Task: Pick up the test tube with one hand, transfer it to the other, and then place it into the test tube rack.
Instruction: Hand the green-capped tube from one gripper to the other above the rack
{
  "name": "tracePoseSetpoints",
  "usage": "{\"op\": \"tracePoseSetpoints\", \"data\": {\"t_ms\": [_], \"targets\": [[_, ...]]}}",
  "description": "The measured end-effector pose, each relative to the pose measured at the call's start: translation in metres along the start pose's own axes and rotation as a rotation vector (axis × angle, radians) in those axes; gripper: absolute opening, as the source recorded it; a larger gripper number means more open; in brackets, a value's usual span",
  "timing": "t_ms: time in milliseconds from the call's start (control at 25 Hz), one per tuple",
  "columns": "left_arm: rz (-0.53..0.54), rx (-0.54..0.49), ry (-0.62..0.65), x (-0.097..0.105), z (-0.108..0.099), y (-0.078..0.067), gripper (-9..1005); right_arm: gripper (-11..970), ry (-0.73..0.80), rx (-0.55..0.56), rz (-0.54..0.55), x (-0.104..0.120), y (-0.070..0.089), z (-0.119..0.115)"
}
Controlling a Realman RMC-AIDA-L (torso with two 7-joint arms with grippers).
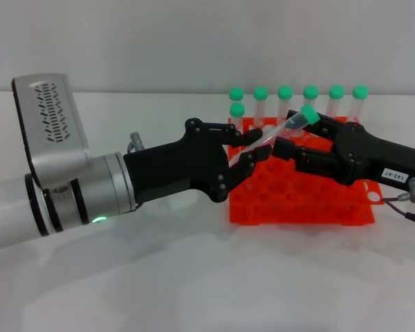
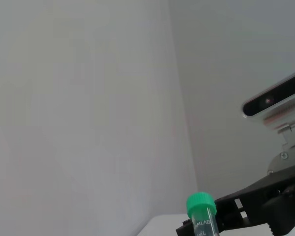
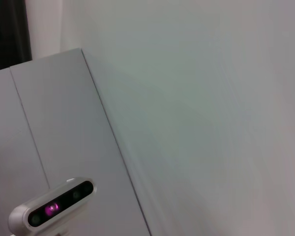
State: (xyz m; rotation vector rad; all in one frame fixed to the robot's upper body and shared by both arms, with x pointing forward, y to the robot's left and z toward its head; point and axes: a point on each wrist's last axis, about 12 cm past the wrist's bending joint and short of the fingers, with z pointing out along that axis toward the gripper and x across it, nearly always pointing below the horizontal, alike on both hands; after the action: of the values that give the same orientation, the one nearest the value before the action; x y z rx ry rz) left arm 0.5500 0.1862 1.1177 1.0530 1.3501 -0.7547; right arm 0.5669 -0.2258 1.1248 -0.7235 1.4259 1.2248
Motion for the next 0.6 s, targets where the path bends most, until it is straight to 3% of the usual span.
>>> {"op": "tracePoseSetpoints", "data": {"t_ms": [600], "targets": [[-0.095,0.013,-0.007,-0.0037,0.0024,0.0014,194,785,0.004,-0.003,-0.037,0.004,0.0024,0.0011]]}}
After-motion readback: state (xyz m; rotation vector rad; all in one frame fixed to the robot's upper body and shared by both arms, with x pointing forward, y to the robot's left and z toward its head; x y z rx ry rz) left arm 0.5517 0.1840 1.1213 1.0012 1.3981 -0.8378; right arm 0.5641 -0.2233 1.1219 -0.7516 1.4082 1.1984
